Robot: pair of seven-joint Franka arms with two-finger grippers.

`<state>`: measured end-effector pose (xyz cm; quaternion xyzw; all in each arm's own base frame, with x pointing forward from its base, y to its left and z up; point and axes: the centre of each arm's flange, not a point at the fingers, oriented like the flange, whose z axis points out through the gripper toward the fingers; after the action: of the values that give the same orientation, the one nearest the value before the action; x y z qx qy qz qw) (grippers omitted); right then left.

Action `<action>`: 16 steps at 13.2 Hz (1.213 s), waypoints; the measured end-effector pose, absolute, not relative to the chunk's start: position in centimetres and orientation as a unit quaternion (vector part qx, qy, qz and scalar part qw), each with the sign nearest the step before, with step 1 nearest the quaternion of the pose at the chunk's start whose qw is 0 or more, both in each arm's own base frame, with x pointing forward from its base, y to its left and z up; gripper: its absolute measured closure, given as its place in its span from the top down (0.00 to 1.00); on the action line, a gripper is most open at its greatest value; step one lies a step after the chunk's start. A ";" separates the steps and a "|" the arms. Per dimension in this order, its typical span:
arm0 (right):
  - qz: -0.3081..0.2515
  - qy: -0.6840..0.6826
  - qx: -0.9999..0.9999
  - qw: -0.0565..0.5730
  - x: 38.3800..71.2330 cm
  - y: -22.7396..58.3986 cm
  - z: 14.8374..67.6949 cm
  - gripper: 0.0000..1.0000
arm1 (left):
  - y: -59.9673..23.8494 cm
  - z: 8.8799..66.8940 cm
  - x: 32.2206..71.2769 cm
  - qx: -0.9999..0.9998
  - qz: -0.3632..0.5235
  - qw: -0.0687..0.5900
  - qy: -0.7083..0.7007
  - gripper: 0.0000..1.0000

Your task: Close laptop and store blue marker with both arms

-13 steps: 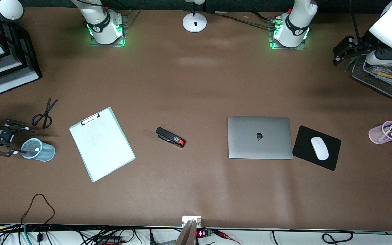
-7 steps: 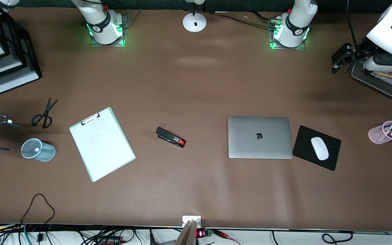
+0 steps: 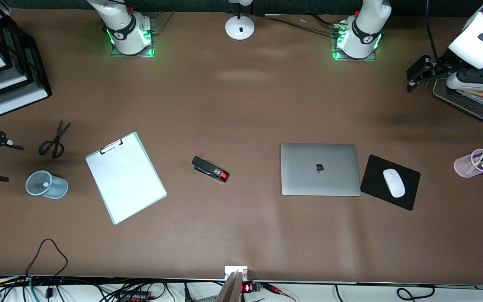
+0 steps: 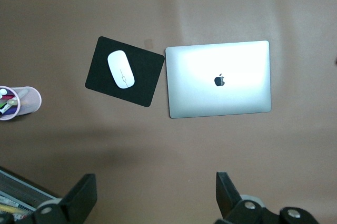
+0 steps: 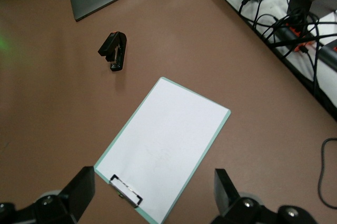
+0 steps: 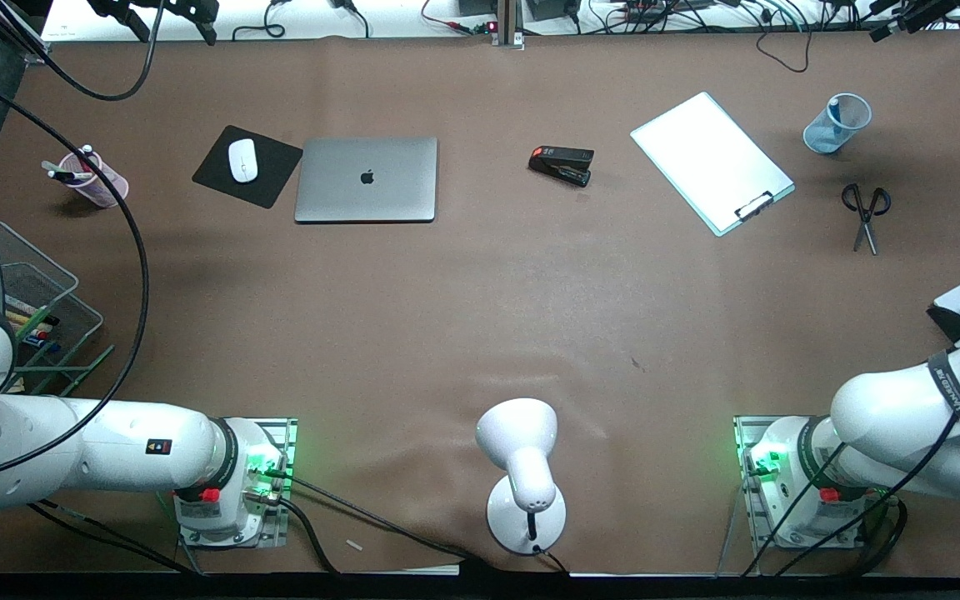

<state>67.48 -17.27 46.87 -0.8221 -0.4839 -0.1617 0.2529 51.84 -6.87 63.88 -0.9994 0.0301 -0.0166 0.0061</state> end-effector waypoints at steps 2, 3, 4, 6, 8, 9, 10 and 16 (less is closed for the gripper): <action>-0.131 -0.459 -0.844 0.244 67.4 -15.3 48.1 1.00 | -6.9 63.9 51.8 -0.999 -0.017 0.006 0.031 1.00; -0.115 -0.447 -0.855 0.236 67.4 -14.2 48.8 1.00 | -6.9 63.9 51.8 -0.999 -0.017 0.006 0.031 1.00; -0.098 -0.437 -0.865 0.226 67.5 -12.9 49.4 1.00 | -7.0 63.9 51.8 -0.999 -0.017 0.006 0.032 1.00; -0.060 -0.409 -0.888 0.200 67.7 -9.3 50.3 1.00 | -7.1 63.8 51.8 -0.999 -0.016 0.006 0.033 1.00; -0.025 -0.370 -0.914 0.163 68.0 -5.3 51.3 1.00 | -7.3 63.7 51.9 -0.999 -0.015 0.006 0.034 1.00; -0.013 -0.348 -0.926 0.144 68.0 -3.3 52.0 1.00 | -7.3 63.6 51.9 -0.999 -0.014 0.006 0.034 1.00; -0.004 -0.320 -0.939 0.125 67.8 -1.7 52.8 1.00 | -7.3 63.5 52.0 -0.999 -0.013 0.006 0.034 1.00; 0.077 -0.139 -0.986 0.046 64.6 1.5 55.8 1.00 | -7.7 63.4 52.0 -0.999 -0.013 0.006 0.038 1.00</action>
<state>64.60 1.53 55.83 -0.9862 -0.1388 0.0772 0.0462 51.97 -7.69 63.43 -0.9992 0.0379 -0.0127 0.0064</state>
